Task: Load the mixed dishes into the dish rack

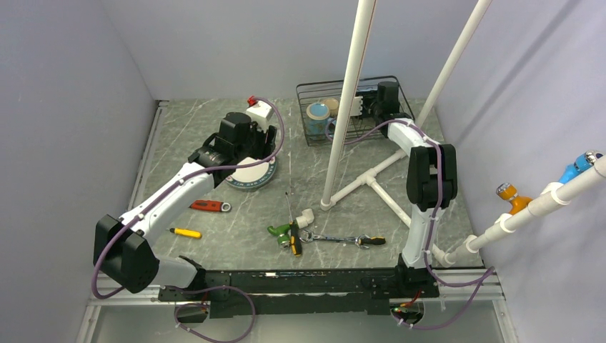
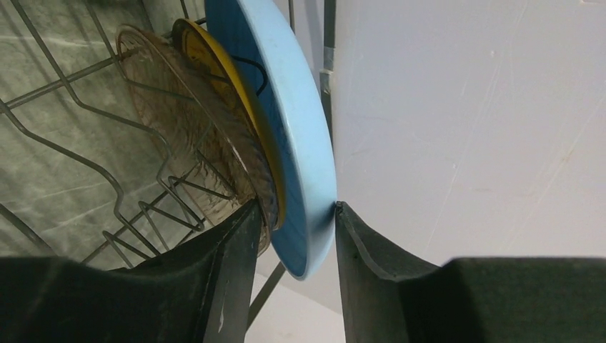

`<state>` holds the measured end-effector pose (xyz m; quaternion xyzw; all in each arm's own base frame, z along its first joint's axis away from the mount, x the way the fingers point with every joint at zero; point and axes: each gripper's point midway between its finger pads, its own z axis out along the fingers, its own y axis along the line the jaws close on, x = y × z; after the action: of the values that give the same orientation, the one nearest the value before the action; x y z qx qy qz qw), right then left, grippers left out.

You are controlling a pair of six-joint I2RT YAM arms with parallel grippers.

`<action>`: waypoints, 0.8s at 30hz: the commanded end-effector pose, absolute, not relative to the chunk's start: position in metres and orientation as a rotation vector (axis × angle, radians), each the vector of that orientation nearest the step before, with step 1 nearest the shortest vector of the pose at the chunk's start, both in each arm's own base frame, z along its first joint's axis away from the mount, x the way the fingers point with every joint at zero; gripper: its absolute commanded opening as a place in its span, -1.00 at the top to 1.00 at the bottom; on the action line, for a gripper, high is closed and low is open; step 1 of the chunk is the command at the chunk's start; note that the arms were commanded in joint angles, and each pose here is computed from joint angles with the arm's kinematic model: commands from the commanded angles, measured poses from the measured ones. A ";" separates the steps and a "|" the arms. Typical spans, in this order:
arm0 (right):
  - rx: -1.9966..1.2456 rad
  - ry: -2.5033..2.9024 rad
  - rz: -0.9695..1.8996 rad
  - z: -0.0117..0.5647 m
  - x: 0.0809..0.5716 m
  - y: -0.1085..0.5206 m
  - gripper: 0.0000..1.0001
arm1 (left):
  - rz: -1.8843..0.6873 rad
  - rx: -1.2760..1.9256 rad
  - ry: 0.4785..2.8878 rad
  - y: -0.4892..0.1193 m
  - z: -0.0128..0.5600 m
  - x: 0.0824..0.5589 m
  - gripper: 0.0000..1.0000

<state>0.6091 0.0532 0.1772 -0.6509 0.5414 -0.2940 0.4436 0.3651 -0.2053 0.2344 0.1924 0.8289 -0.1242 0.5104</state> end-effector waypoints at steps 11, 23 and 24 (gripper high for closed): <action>-1.406 1.381 -0.627 0.207 0.562 0.059 -0.25 | -0.335 0.431 1.949 -0.202 0.258 0.367 -0.34; -1.296 1.498 -0.552 0.206 0.509 0.049 -0.49 | -0.306 0.438 1.955 -0.194 0.255 0.370 -0.41; -1.293 1.506 -0.549 0.204 0.505 0.048 -0.50 | -0.302 0.435 1.955 -0.193 0.255 0.371 -0.41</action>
<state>0.5166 0.0472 0.1892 -0.5615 0.6198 -0.2366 0.4947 0.3693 -0.1947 0.2325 0.1824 0.8337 -0.1205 0.5071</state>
